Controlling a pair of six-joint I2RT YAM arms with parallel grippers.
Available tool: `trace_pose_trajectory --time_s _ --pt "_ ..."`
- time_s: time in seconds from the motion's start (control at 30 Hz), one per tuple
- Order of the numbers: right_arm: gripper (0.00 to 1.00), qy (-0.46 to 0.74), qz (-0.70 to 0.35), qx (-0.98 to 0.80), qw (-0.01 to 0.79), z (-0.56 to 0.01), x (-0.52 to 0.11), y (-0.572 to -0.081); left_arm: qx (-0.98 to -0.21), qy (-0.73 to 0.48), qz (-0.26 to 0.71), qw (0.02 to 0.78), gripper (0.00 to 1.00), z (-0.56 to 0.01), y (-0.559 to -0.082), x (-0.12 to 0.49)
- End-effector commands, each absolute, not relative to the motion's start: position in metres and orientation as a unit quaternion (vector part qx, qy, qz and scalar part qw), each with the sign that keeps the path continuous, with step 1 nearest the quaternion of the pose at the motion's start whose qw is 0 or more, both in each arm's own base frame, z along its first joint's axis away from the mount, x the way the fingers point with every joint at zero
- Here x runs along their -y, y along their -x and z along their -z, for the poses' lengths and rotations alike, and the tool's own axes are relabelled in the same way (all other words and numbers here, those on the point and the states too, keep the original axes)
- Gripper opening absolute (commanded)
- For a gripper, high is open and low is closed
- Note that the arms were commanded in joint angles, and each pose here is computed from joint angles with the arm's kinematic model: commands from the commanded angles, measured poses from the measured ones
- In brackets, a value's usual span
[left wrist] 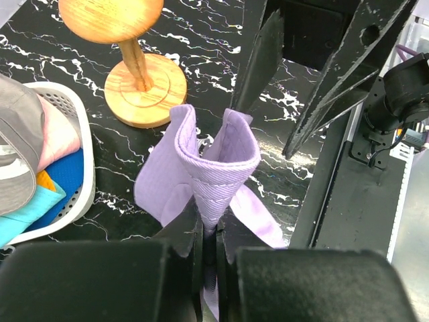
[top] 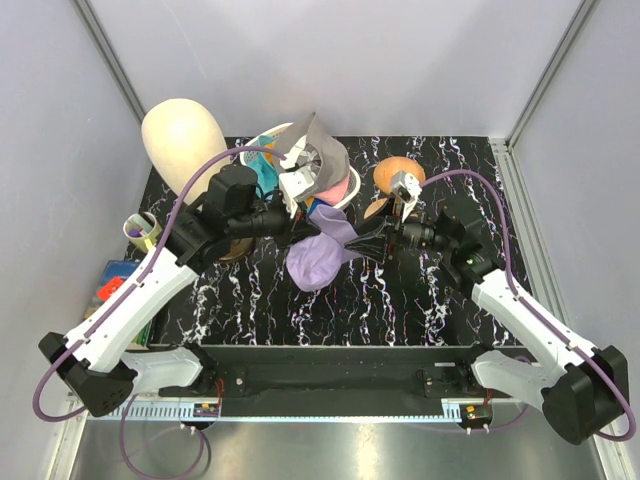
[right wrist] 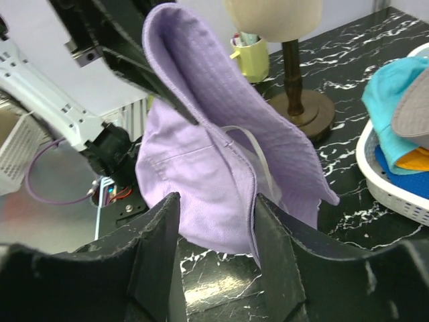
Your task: Stack the hats
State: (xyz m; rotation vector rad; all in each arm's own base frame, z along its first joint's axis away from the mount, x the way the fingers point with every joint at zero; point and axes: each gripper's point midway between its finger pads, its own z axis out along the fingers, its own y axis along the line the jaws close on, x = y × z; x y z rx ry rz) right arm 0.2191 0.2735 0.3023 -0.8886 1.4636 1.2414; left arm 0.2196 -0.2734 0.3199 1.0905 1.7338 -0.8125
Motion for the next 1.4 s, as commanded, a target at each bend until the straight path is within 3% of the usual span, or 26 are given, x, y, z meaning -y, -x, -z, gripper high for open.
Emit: trace_pose_trajectory --time_s 0.0,0.27,0.57,0.93,1.23,1.3,1.37 --pt "0.57 0.363 -0.500 -0.580 0.531 -0.321 -0.278 -0.226 -0.671 -0.446 0.343 0.483 0.02 -0.344 -0.221 0.281" --pt "0.61 0.376 -0.490 -0.531 0.579 -0.360 -0.276 -0.220 -0.666 -0.467 0.354 0.462 0.02 -0.334 -0.215 0.286" --pt "0.62 0.399 -0.504 -0.511 0.571 -0.368 -0.284 -0.210 -0.673 -0.471 0.356 0.446 0.02 -0.327 -0.215 0.288" --pt "0.56 0.423 -0.517 -0.535 0.516 -0.342 -0.302 -0.206 -0.676 -0.470 0.355 0.443 0.02 -0.326 -0.218 0.290" --pt "0.54 0.408 -0.483 -0.576 0.518 -0.314 -0.305 -0.228 -0.665 -0.478 0.365 0.442 0.02 -0.330 -0.211 0.290" --pt "0.46 0.408 -0.479 -0.582 0.514 -0.311 -0.305 -0.229 -0.666 -0.477 0.363 0.443 0.02 -0.329 -0.212 0.290" --pt "0.29 0.407 -0.482 -0.584 0.511 -0.311 -0.304 -0.227 -0.670 -0.473 0.356 0.448 0.02 -0.329 -0.215 0.289"
